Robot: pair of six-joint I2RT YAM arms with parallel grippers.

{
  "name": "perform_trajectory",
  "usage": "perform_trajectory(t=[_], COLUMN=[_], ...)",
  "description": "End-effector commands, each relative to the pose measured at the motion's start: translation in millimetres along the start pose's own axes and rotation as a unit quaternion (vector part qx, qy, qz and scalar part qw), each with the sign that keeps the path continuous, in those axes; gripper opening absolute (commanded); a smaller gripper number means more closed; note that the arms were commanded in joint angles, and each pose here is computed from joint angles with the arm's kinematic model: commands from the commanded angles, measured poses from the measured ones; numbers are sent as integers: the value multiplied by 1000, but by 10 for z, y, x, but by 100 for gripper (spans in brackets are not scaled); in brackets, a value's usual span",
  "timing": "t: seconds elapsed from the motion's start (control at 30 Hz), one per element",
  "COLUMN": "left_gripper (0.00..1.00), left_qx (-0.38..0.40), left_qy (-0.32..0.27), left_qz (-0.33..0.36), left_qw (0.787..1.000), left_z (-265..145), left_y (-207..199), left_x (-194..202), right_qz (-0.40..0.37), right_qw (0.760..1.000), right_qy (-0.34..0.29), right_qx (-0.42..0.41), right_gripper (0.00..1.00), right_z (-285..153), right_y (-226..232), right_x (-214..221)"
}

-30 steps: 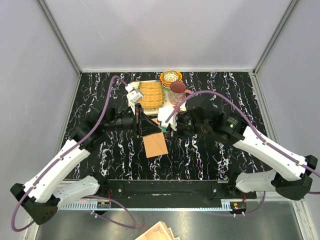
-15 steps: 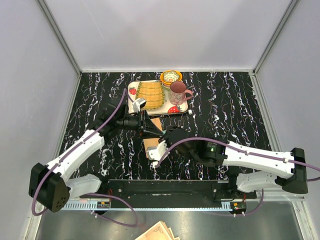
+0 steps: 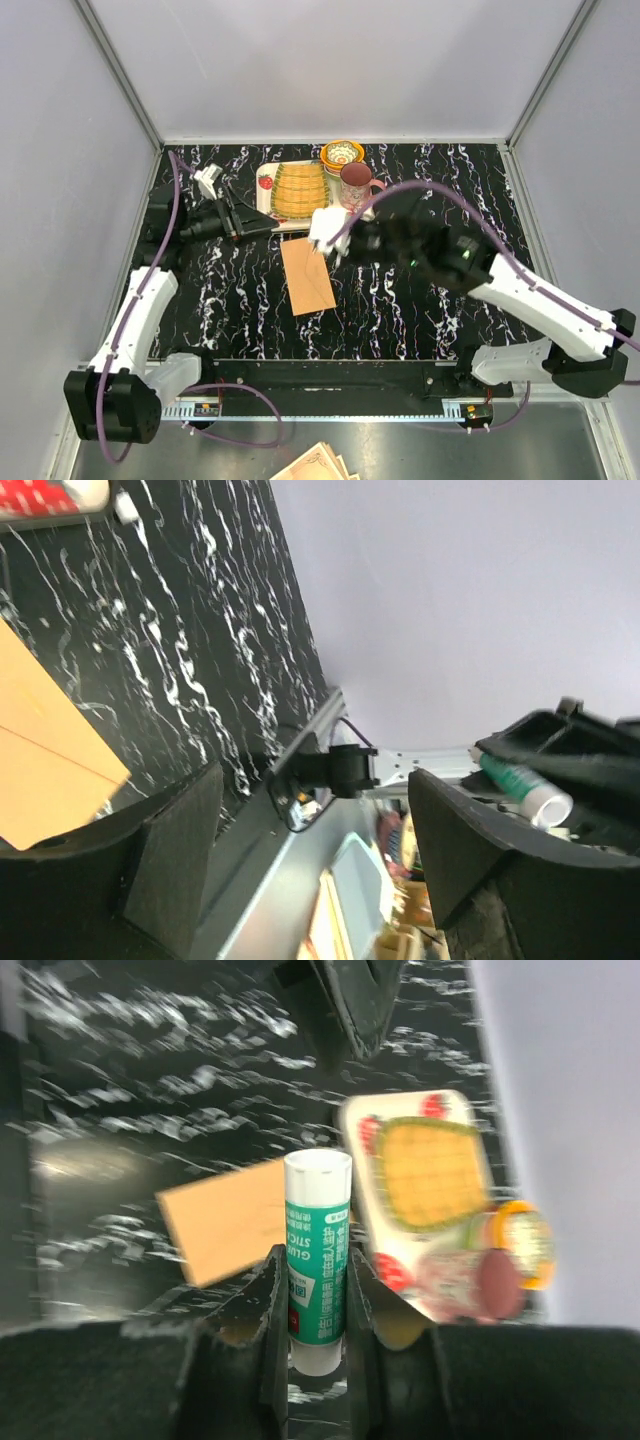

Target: Place the letter into the envelope and seal it

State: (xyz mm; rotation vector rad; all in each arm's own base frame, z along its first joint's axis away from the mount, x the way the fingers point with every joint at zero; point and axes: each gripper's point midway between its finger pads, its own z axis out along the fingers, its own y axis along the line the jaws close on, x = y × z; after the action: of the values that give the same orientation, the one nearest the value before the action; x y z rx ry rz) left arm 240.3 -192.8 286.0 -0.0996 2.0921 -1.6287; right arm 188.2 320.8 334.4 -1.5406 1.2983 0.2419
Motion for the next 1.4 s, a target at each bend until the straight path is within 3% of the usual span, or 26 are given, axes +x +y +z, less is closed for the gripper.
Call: perform_trajectory(t=[0.0, 0.03, 0.07, 0.1, 0.17, 0.2, 0.27, 0.3, 0.37, 0.4, 0.47, 0.5, 0.53, 0.57, 0.6, 0.63, 0.67, 0.77, 0.8, 0.83, 0.87, 0.9, 0.97, 1.0, 1.37], left_gripper=[78, 78, 78, 77, 77, 78, 76, 72, 63, 63, 62, 61, 61, 61, 58, 57, 56, 54, 54, 54, 54, 54, 55, 55, 57], left_qx=[62, 99, 120, 144, 200, 216, 238, 246, 261, 268, 285, 290, 299, 299, 304, 308, 310, 317, 319, 309, 307, 308, 299, 301, 354], left_qy=[42, 54, 59, 53, 63, 52, 47, 39, 38, 32, 40, 33, 41, 64, 59, 76, 96, 94, 95, 88, 65, 65, 36, 37, 28], left_qz=[215, 330, 381, 473, 541, 598, 640, 674, 703, 726, 736, 761, 768, 760, 791, 797, 793, 805, 801, 805, 818, 812, 824, 818, 823], left_qw=[974, 937, 915, 868, 814, 770, 729, 696, 660, 633, 613, 579, 565, 574, 527, 513, 516, 493, 498, 498, 483, 492, 480, 489, 444], left_z=[-294, -360, -412, -494, -617, -667, -704, -713, -696, -696, -660, -651, -620, -599, -595, -569, -555, -537, -520, -493, -476, -458, -425, -408, -403], left_y=[-291, -441, -513, -603, -725, -773, -824, -832, -870, -899, -939, -998, -1014, -935, -989, -957, -896, -955, -964, -976, -1065, -1054, -1157, -1160, -1367], left_x=[138, 210, 285, 396, 639, 734, 859, 919, 1029, 1073, 1192, 1194, 1267, 1342, 1349, 1427, 1475, 1493, 1507, 1469, 1423, 1448, 1378, 1400, 1651], right_qz=[301, 325, 347, 374, 401, 417, 448, 466, 479, 485, 492, 493, 494, 494, 495, 494, 495, 493, 492, 491, 490, 488, 487, 486, 486], right_qw=[912, 879, 855, 834, 790, 771, 722, 704, 680, 672, 656, 653, 649, 647, 646, 643, 642, 639, 636, 636, 636, 634, 632, 631, 622], right_qy=[-55, -79, -79, -72, -73, -68, -58, -53, -52, -51, -45, -46, -45, -43, -42, -42, -40, -39, -37, -37, -38, -37, -36, -36, -34], right_qx=[-274, -340, -377, -400, -458, -477, -524, -533, -553, -557, -570, -573, -577, -579, -580, -583, -584, -590, -593, -594, -595, -598, -602, -603, -613], right_gripper=[0, 0, 0, 0, 0, 0, 0, 0, 0, 0, 0, 0, 0, 0, 0, 0, 0, 0, 0, 0, 0, 0, 0, 0, 0], right_z=[-369, -504, -537, -579, -654, -684, -728, -733, -766, -764, -768, -770, -773, -772, -770, -771, -767, -774, -780, -777, -772, -776, -770, -772, -745], right_y=[655, 787, 881, 935, 1057, 1087, 1154, 1151, 1180, 1174, 1199, 1190, 1205, 1218, 1219, 1226, 1234, 1265, 1281, 1292, 1296, 1316, 1335, 1339, 1333], right_x=[-265, -391, -385, -402, -443, -461, -486, -518, -533, -548, -536, -544, -543, -541, -540, -540, -537, -542, -550, -550, -550, -559, -563, -565, -619])
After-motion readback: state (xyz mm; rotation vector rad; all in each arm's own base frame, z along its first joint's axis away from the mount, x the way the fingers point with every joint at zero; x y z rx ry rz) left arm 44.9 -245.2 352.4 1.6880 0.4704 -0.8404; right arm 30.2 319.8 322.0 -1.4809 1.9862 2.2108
